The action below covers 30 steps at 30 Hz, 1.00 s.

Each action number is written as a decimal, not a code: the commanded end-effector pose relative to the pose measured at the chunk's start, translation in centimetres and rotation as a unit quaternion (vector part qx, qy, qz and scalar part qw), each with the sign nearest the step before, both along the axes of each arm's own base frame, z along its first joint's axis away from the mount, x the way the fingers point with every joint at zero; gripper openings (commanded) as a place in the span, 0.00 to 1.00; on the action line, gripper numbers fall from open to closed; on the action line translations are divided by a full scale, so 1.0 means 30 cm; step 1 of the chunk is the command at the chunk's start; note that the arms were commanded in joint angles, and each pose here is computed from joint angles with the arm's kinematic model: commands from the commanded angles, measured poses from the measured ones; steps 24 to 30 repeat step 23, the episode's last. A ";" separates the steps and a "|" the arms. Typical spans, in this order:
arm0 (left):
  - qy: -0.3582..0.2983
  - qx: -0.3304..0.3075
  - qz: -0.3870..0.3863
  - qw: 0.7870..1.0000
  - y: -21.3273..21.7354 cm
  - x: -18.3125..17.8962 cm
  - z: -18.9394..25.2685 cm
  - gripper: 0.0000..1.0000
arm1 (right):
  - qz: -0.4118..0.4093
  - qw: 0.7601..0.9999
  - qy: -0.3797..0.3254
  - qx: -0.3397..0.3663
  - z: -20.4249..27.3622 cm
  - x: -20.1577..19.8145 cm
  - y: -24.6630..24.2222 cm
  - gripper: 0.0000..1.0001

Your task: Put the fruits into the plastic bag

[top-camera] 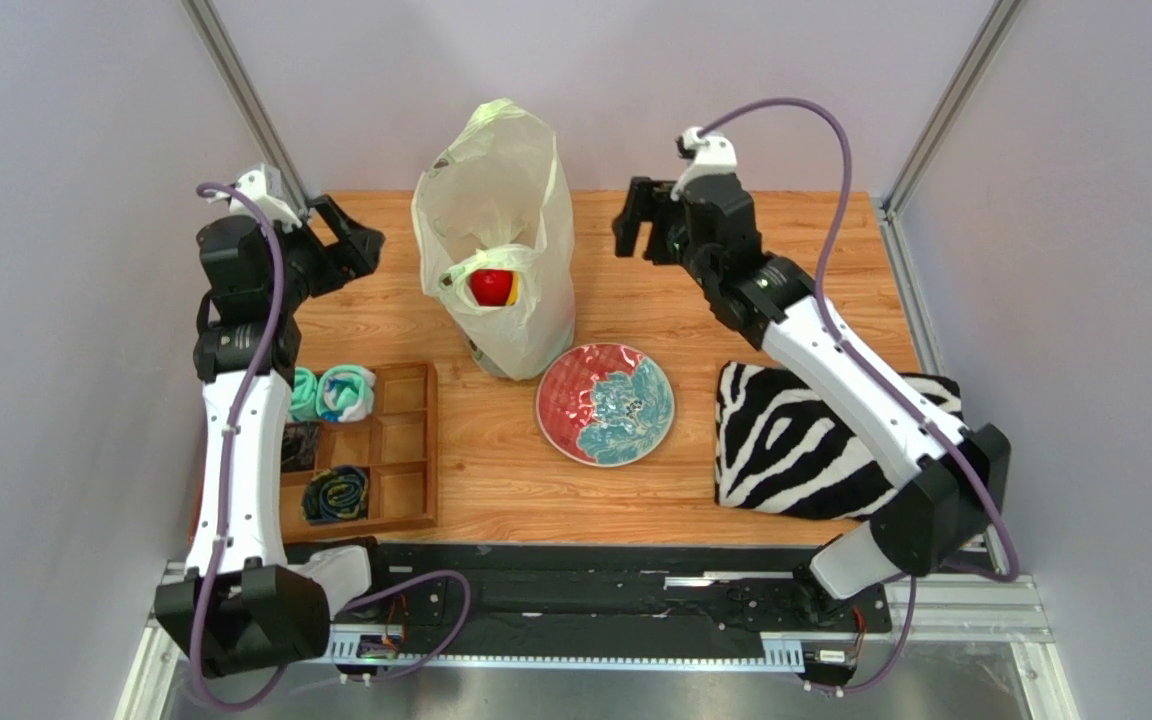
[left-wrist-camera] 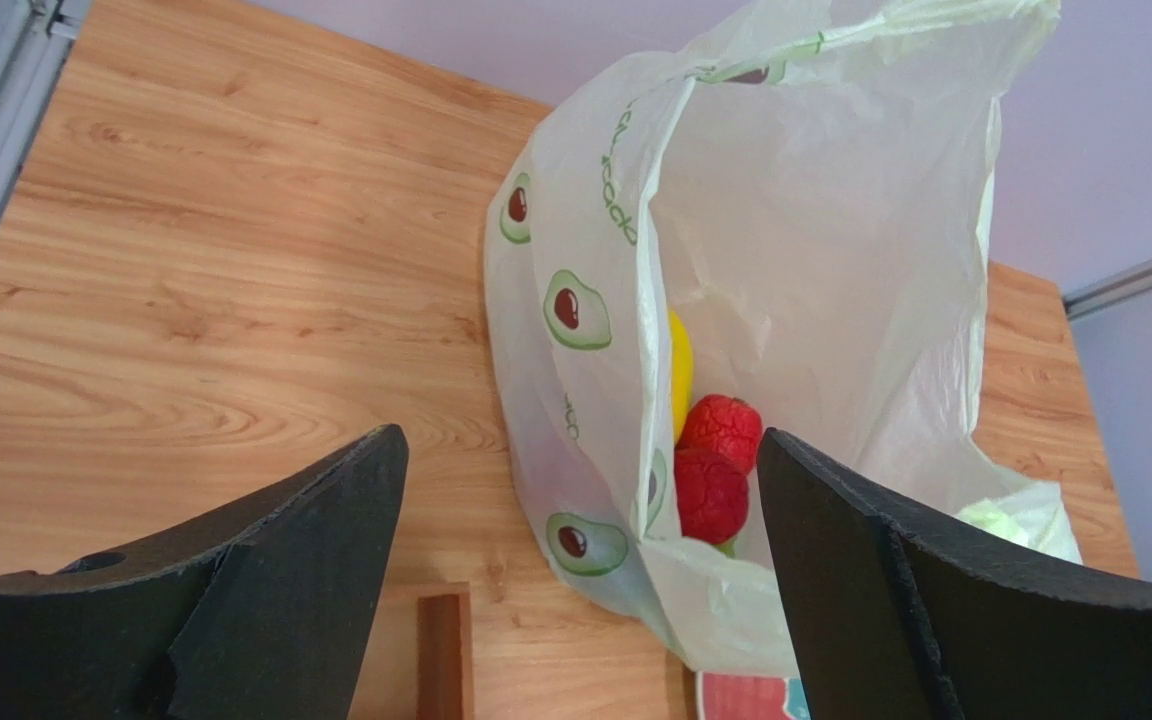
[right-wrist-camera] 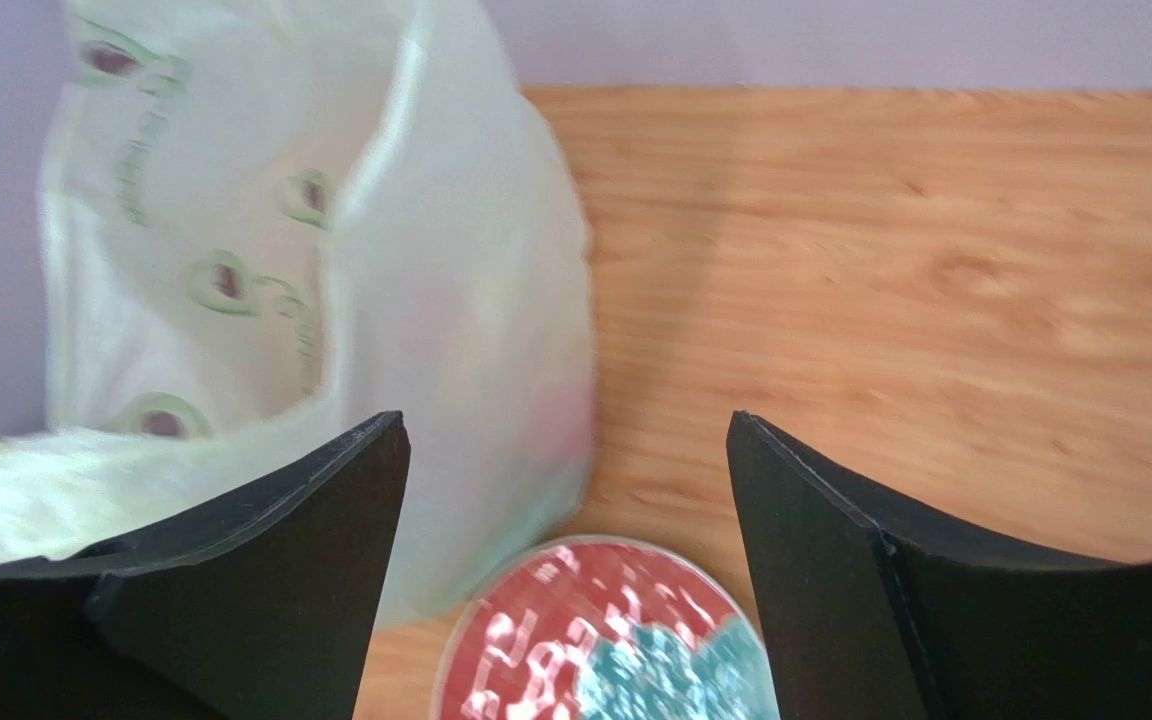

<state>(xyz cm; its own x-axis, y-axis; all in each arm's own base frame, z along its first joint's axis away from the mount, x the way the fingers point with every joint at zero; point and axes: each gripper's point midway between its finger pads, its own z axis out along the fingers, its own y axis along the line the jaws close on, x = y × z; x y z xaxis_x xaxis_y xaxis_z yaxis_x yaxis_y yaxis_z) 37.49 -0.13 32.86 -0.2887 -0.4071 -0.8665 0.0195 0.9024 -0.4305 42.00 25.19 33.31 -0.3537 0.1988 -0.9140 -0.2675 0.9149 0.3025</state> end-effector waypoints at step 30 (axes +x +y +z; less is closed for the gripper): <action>-0.058 0.084 -0.001 0.995 -0.026 -0.228 0.066 0.96 | -0.188 0.980 -0.043 -0.049 -0.188 -0.287 -0.463 0.80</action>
